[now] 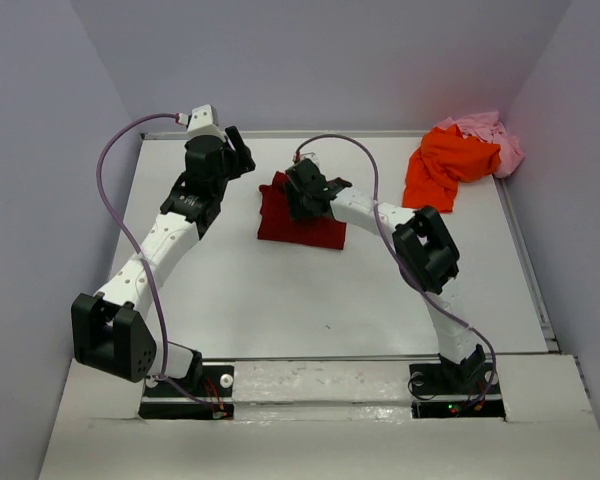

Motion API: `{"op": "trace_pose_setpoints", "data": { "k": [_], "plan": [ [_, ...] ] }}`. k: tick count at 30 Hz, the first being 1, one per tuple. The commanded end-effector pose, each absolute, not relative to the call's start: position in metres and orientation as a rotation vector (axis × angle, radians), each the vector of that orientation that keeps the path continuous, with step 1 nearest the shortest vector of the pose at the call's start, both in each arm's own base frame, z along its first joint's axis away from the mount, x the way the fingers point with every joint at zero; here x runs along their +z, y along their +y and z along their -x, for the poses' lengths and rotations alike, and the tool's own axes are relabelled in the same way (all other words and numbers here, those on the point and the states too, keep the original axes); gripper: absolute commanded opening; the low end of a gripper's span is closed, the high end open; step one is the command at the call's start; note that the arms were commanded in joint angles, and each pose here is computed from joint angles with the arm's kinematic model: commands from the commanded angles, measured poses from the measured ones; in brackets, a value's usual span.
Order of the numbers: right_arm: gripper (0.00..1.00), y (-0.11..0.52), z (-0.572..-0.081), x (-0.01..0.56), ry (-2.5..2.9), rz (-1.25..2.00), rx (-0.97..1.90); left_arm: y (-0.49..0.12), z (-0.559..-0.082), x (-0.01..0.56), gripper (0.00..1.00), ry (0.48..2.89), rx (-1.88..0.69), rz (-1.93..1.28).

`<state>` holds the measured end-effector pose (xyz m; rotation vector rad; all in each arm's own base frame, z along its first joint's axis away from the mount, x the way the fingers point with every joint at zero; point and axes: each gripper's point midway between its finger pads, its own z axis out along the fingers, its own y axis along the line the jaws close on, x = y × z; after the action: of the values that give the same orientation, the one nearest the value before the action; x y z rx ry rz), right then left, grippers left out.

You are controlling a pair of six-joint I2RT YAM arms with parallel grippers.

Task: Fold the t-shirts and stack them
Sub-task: Fold the long partially folded tshirt into a neat square

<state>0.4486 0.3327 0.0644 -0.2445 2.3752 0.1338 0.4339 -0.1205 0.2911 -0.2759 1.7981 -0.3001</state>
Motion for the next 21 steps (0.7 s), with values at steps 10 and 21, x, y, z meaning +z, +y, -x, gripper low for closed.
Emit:
{"op": "trace_pose_setpoints", "data": {
  "k": [10, 21],
  "plan": [
    [0.66, 0.308, -0.491, 0.111, 2.276, 0.196, 0.075, -0.121, -0.434, 0.318, 0.73, 1.719, -0.350, 0.277],
    [0.66, 0.289, -0.541, 0.091, 2.285, 0.186, 0.035, -0.126, -0.435, 0.316, 0.73, 1.727, -0.378, 0.264]
  ]
}}
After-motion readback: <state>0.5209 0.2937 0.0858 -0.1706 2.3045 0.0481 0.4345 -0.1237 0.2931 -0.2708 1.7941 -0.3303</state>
